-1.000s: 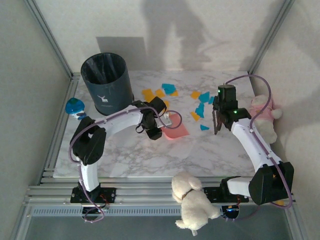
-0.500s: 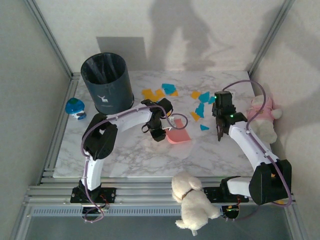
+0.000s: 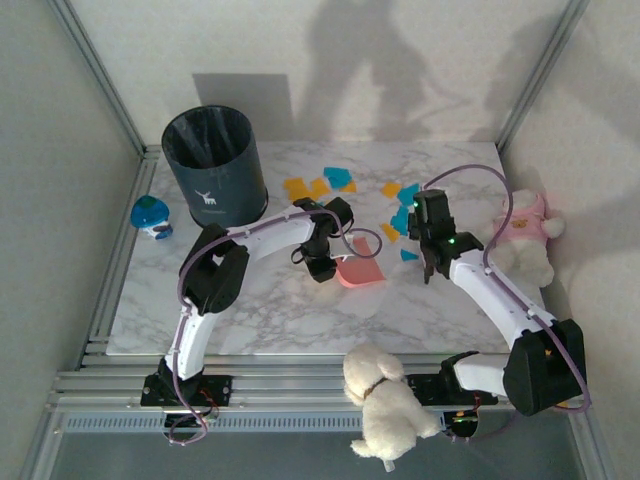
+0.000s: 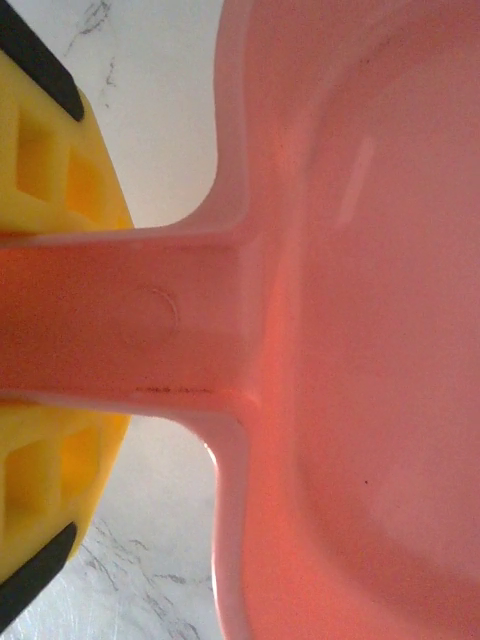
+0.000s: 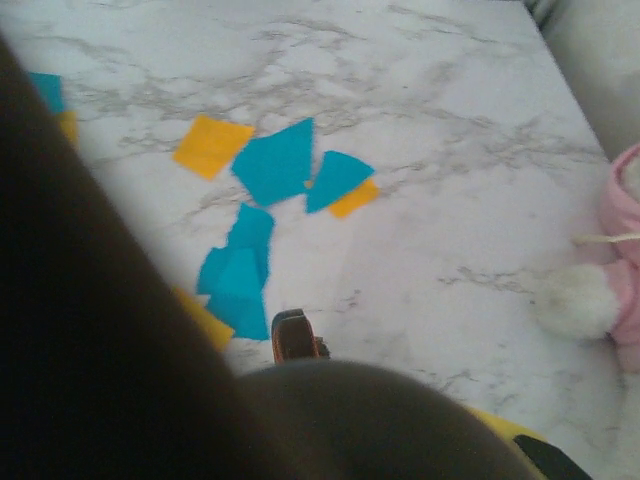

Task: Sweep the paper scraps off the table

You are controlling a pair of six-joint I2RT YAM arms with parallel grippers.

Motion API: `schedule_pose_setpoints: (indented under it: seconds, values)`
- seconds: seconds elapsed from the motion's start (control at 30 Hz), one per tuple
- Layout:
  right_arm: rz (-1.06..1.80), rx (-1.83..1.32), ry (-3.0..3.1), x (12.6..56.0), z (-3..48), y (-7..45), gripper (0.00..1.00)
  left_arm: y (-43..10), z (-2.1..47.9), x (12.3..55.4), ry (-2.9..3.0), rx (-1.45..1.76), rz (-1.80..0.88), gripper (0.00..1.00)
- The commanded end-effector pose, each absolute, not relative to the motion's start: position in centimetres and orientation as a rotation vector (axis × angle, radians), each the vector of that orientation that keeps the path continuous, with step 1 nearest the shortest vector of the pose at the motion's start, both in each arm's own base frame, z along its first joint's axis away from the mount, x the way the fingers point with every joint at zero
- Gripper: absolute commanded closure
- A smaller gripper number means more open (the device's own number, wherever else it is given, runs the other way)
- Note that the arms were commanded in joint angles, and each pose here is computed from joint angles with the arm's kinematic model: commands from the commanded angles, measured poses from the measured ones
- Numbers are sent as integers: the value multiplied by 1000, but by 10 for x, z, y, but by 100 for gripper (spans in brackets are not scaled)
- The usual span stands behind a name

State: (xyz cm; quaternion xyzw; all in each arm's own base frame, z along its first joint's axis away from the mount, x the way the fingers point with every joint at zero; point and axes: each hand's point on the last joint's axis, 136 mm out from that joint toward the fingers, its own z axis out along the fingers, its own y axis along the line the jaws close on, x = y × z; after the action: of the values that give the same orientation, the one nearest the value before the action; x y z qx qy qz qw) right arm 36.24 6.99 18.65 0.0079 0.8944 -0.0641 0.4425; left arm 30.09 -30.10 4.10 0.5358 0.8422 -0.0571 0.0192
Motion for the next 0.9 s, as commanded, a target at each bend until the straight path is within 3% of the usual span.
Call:
schedule_pose_setpoints:
  seconds: [0.0,0.4,0.87]
  values:
    - [-1,-67,2312,347,163,100,100,-295,35,295,2656,1699,-118,100]
    - [257,-154,2311,337,170,152,100,-290,26,299,2691,1678,-59,100]
    - [182,-36,2162,337,225,127,100,-279,34,320,2725,1505,-16,100]
